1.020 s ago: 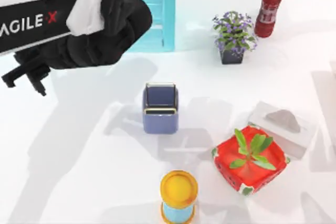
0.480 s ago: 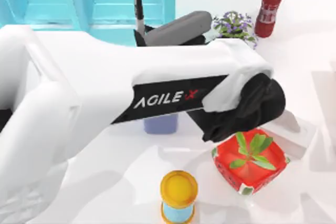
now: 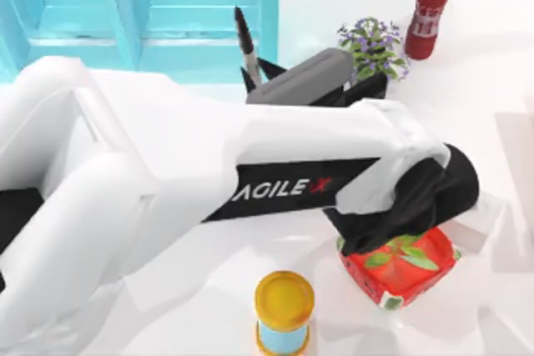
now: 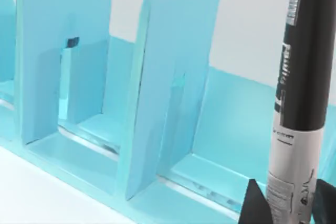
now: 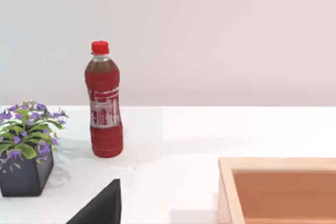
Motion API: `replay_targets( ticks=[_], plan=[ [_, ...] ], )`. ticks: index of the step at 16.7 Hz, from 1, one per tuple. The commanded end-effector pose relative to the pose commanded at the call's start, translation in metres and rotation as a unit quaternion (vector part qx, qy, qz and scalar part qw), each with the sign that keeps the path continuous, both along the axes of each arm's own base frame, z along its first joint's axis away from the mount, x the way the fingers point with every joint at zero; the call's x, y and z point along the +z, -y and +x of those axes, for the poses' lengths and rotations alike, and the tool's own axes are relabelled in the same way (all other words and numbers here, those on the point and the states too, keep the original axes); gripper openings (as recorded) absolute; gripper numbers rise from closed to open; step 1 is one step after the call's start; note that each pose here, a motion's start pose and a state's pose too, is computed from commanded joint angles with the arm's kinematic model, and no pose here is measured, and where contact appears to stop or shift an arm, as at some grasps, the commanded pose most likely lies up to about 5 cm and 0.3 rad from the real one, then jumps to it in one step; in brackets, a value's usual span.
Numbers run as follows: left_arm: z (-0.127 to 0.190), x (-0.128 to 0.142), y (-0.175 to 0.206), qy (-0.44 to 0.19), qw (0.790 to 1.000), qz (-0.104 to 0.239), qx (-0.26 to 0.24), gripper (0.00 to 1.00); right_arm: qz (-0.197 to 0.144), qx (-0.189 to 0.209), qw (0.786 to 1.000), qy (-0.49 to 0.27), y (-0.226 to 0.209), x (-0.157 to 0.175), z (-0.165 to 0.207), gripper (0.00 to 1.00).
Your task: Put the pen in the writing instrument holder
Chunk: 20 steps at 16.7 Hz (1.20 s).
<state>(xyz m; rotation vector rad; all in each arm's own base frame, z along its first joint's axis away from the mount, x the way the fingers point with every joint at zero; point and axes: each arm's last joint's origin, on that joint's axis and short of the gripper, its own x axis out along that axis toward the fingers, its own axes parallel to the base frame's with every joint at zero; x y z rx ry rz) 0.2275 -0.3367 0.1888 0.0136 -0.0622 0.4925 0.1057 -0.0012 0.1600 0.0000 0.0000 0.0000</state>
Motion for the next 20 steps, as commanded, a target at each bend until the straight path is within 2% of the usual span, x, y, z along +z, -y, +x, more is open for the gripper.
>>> replay_targets(
  ticks=[1,5,11,17,20],
  plan=[
    [0.003,-0.018,-0.002,0.017,0.997,-0.079,0.012,0.0,0.0,0.0,1.0,0.0,0.0,0.0,0.0,1.0],
    [0.005,-0.014,-0.002,0.019,0.998,-0.066,0.011,0.0,0.0,0.0,1.0,0.0,0.0,0.0,0.0,1.0],
    [0.003,-0.006,-0.002,-0.004,1.0,-0.005,0.003,0.0,0.0,0.0,1.0,0.0,0.0,0.0,0.0,1.0],
    [0.004,-0.002,-0.002,0.0,1.0,0.0,0.0,0.0,0.0,0.0,1.0,0.0,0.0,0.0,0.0,1.0],
    [0.004,-0.002,-0.002,0.0,1.0,0.0,0.0,0.23,0.0,0.0,1.0,0.0,0.0,0.0,0.0,1.0]
  ],
)
